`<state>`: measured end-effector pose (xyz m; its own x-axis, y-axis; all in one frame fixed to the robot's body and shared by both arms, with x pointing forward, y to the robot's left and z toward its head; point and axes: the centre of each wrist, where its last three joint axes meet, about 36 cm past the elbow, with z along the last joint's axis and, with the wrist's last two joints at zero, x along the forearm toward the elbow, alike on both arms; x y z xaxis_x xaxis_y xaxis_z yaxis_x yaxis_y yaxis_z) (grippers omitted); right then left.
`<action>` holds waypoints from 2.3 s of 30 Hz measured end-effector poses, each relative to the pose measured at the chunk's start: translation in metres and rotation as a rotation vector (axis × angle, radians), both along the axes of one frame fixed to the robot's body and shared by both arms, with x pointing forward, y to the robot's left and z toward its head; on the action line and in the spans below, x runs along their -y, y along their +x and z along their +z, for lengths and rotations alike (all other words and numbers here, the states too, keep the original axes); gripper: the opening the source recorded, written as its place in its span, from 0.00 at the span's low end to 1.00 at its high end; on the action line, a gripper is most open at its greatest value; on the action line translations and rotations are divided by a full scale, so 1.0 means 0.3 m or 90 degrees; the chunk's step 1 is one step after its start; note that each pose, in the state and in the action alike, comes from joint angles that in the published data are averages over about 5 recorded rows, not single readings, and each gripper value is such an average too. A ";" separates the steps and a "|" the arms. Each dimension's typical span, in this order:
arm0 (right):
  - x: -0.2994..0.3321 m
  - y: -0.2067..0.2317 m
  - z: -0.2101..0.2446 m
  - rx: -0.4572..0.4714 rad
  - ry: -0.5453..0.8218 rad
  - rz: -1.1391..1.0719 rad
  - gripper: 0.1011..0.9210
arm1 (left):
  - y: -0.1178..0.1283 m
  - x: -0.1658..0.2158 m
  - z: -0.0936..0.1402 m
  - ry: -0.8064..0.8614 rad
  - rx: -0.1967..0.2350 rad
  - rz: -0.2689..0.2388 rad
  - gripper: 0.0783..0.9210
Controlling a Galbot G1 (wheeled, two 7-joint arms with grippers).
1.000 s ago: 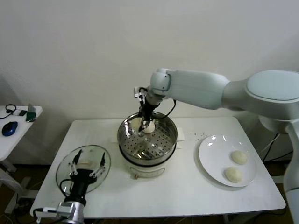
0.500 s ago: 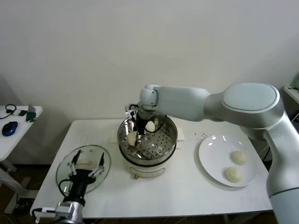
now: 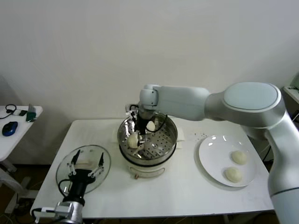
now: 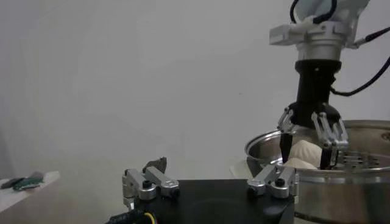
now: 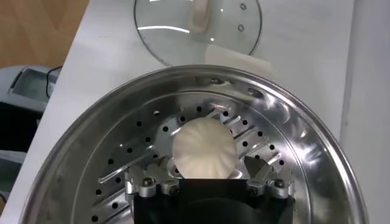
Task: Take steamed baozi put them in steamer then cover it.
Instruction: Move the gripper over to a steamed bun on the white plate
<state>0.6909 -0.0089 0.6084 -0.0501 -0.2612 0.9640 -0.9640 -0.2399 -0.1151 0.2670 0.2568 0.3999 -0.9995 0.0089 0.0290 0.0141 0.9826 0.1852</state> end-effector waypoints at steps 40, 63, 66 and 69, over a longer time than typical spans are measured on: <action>1.337 -0.346 -0.234 -0.027 -0.125 -0.125 0.88 | -0.003 0.002 -0.008 0.000 -0.013 0.026 0.88; 1.401 -0.367 -0.462 -0.067 -0.169 -0.142 0.88 | 0.000 0.002 -0.044 0.003 -0.030 0.034 0.88; 1.396 -0.362 -0.479 -0.069 -0.172 -0.141 0.88 | 0.000 0.002 -0.046 0.003 -0.031 0.034 0.88; 1.389 -0.356 -0.493 -0.069 -0.173 -0.140 0.88 | 0.001 0.001 -0.047 0.004 -0.031 0.034 0.88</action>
